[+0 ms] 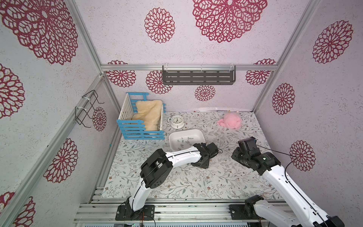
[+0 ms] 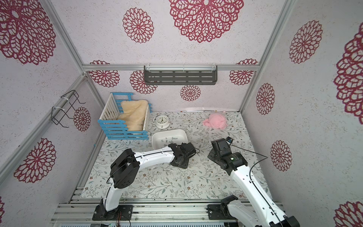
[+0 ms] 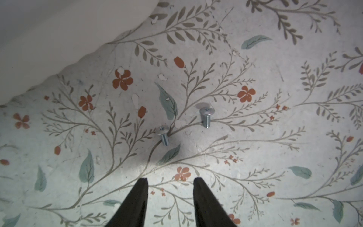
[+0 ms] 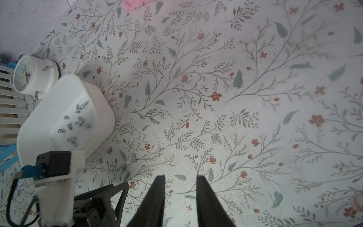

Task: Put the screws on the desktop into the storage box
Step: Pick up the screw from the center of the board.

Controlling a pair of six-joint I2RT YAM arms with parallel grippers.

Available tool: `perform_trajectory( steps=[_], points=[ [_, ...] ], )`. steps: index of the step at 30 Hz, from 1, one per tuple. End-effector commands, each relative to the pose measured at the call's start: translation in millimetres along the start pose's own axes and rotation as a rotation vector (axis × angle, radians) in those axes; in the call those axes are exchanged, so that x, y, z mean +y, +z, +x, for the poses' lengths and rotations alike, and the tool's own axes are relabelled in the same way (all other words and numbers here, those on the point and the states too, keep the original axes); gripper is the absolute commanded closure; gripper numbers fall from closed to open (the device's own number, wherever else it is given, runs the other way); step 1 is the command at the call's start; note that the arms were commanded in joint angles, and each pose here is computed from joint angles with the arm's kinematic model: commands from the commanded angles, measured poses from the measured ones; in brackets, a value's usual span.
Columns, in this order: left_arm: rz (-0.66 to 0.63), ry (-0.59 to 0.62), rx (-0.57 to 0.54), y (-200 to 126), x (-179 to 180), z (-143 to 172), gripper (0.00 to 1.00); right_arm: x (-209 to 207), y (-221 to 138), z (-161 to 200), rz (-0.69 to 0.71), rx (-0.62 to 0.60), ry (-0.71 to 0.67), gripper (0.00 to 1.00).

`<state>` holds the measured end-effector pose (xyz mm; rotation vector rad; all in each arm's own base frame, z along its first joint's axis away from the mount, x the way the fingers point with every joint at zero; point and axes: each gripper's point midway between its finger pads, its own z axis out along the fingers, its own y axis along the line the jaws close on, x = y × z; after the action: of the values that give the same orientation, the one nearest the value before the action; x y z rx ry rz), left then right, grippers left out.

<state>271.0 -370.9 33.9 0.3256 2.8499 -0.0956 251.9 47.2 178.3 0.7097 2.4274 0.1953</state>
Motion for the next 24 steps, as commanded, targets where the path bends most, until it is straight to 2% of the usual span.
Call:
perform_trajectory(
  steps=[1,11,24],
  points=[
    [-0.008,0.010,-0.021,3.3,1.1,-11.3,0.56,4.3,-7.7,-9.8,-0.024,-0.030,-0.009,0.69],
    [-0.023,0.009,-0.014,15.8,9.0,-23.2,0.57,6.4,-3.6,-12.3,-0.025,-0.024,-0.017,0.69],
    [-0.032,0.011,0.030,38.2,9.9,-18.6,0.61,12.0,-1.8,-17.8,-0.041,-0.025,-0.021,0.69]
  ],
)
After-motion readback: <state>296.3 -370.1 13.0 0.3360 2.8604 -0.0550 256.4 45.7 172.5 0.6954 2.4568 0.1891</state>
